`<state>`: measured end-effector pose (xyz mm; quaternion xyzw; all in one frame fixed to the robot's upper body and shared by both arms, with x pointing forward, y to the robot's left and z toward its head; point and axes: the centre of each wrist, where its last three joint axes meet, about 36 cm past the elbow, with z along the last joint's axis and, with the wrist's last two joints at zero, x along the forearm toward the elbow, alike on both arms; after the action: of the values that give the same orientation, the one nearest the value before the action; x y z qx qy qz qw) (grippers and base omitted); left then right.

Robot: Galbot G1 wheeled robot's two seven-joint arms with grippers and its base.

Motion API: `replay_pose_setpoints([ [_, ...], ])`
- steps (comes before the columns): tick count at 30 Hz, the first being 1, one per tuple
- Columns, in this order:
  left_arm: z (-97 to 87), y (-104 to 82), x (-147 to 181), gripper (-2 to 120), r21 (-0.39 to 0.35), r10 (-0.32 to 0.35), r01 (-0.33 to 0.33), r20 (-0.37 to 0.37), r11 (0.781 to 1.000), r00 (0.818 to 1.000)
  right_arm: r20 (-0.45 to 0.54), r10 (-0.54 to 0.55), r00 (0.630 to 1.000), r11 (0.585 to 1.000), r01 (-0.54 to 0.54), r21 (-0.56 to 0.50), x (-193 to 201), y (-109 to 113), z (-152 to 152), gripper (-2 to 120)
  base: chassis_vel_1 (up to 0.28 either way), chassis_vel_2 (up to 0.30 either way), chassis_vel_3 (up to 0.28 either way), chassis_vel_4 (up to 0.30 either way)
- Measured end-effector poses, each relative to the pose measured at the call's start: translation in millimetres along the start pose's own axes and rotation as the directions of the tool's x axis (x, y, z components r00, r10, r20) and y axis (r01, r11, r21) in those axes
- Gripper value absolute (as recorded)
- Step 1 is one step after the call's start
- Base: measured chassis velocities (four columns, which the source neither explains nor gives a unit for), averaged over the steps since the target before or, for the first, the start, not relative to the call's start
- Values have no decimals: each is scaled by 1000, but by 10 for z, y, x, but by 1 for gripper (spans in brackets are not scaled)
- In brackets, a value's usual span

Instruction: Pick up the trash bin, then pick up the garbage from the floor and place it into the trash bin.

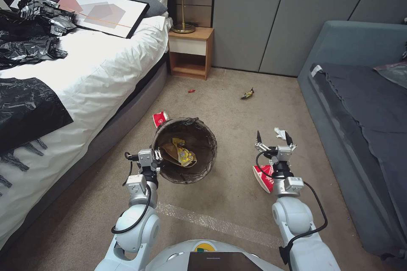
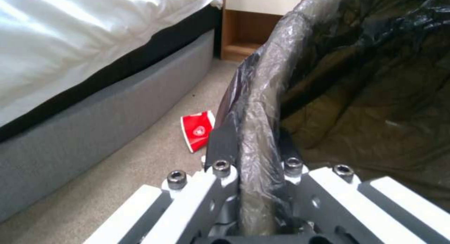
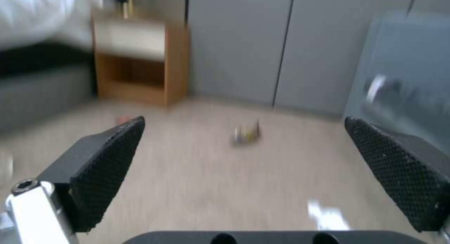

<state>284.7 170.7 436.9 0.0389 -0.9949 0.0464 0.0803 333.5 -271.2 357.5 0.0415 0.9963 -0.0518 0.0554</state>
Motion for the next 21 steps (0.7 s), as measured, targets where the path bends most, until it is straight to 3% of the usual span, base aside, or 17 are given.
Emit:
replay_pose_setpoints([
  [1, 4, -1, -2, 3, -1, 0, 0, -1, 1000, 1000, -101, -18, 995, 1000, 20, 18, -42, -96, 67, 100, 0, 0, 0, 0],
  [3, 5, -6, 0, 3, -2, 1, -1, -3, 1000, 1000, -196, -19, 980, 999, 25, 31, -108, -175, 176, 100, 0, 0, 0, 0],
  [4, 5, -6, 0, 3, -2, 1, -1, -3, 1000, 1000, -196, -19, 980, 999, 25, 31, -108, -175, 176, 100, 0, 0, 0, 0],
  [7, 10, -3, 1, 3, -5, 0, 0, -4, 1000, 1000, -340, -13, 940, 998, 31, 48, -197, -297, 464, 100, 0, 0, 0, 0],
  [16, 29, -3, -4, 3, -9, 3, -3, -10, 1000, 1000, -508, -31, 861, 997, 59, 40, -257, -436, 1092, 100, 0, 0, 0, 0],
  [21, 33, 2, 0, 3, -11, 2, -2, -12, 1000, 1000, -546, -34, 837, 997, 63, 35, -331, -464, 1299, 100, 0, 0, 0, 0],
])
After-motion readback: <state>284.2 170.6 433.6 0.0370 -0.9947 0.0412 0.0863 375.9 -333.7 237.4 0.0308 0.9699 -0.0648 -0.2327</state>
